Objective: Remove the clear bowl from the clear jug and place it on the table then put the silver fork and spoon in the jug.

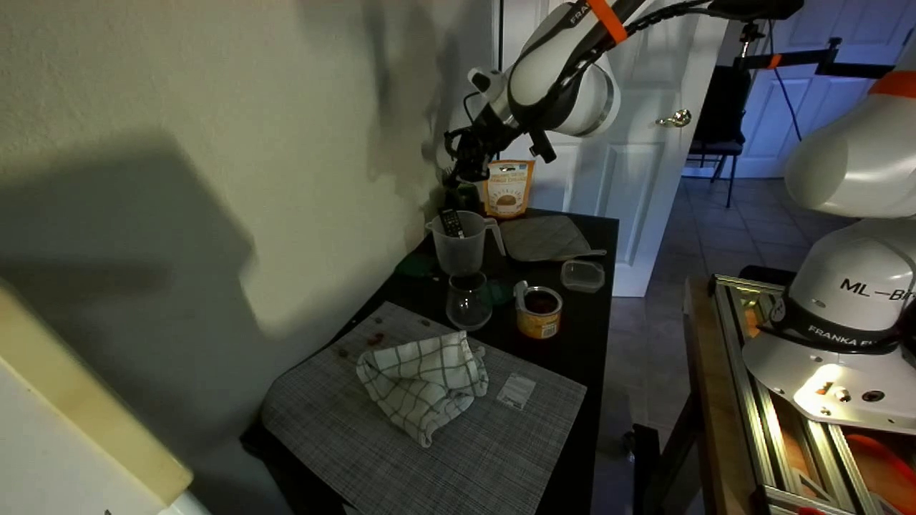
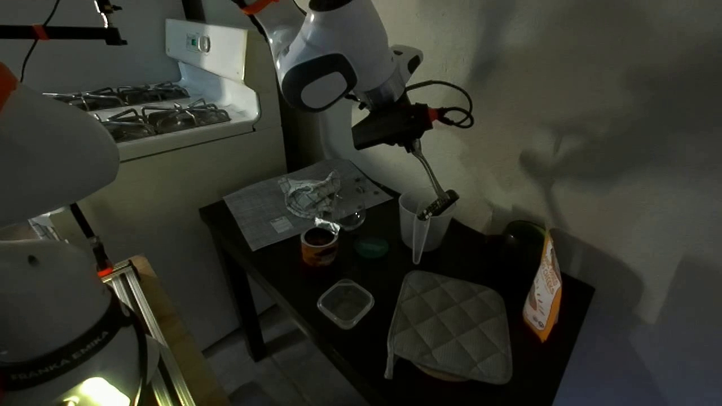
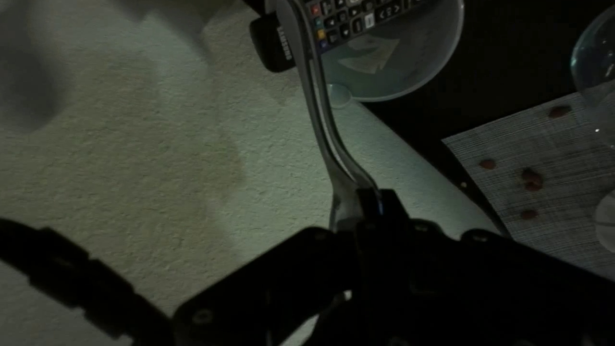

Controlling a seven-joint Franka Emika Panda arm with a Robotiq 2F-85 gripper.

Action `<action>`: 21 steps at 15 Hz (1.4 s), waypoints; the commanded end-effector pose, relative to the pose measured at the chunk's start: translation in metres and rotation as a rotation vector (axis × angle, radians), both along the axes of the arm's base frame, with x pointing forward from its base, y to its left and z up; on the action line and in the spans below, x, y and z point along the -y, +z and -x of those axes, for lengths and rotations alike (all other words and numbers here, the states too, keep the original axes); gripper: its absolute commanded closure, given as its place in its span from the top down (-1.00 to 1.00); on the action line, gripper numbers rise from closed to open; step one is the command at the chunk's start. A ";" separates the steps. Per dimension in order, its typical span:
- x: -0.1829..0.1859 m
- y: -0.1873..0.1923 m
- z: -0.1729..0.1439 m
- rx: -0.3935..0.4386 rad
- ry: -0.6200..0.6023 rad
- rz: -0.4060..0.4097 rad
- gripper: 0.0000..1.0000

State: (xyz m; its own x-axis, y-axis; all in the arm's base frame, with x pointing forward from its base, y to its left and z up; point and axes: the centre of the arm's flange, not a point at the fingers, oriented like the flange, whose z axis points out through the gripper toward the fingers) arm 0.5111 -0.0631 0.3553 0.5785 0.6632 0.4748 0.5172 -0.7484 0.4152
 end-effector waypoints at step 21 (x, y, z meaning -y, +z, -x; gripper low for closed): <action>0.025 -0.040 0.036 -0.122 0.028 -0.220 -0.97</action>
